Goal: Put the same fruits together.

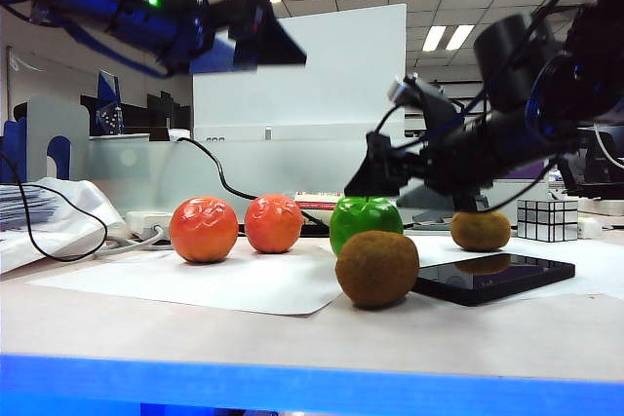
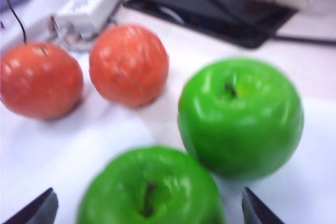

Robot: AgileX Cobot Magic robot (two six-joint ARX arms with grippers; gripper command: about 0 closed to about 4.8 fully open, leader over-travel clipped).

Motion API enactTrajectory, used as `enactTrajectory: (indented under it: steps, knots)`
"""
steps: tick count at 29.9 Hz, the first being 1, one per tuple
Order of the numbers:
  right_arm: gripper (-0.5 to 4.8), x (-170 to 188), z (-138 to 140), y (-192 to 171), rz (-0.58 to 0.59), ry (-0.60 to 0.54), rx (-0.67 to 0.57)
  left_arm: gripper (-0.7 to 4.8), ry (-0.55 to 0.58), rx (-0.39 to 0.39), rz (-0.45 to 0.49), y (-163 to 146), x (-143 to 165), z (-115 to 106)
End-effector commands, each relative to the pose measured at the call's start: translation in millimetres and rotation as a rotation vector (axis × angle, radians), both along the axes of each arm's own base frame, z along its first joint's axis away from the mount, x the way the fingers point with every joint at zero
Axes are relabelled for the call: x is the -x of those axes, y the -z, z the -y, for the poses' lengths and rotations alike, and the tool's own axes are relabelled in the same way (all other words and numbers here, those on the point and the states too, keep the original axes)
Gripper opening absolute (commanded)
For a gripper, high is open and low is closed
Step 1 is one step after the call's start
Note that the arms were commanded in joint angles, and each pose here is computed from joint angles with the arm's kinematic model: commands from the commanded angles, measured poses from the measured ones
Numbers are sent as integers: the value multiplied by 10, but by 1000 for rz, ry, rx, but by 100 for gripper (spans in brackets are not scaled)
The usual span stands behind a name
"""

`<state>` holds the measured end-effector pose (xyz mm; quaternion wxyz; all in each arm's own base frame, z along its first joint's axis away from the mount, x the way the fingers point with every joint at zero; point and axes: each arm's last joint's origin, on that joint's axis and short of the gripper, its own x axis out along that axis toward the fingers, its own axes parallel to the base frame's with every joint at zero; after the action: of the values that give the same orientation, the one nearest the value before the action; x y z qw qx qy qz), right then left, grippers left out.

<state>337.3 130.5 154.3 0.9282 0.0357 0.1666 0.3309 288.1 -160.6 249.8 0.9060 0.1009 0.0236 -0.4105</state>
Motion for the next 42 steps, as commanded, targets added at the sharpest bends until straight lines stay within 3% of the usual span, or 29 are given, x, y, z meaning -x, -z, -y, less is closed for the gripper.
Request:
enactTrajectory:
  steps: [1,6,15,19,25,32,42]
  knots:
    - [479,28,7,-210,56,1,-23,479,7,-34,-21,100,46,-19]
    - [479,156,41,-374,-19,-9,1,479,32,-51,-83,247,103,-41]
    - [479,651,89,-542,-54,-71,5,479,265,-68,-237,469,242,-45]
    - [479,895,110,-574,-109,-96,21,479,265,-85,-278,509,258,-53]
    - [479,1131,50,-531,-188,-148,49,479,267,-94,-269,511,258,-55]
    - [479,1271,-119,-456,-222,-187,108,479,275,-106,-301,540,273,-61]
    - [479,1269,-139,-217,-301,-178,203,479,285,-107,-315,549,281,-62]
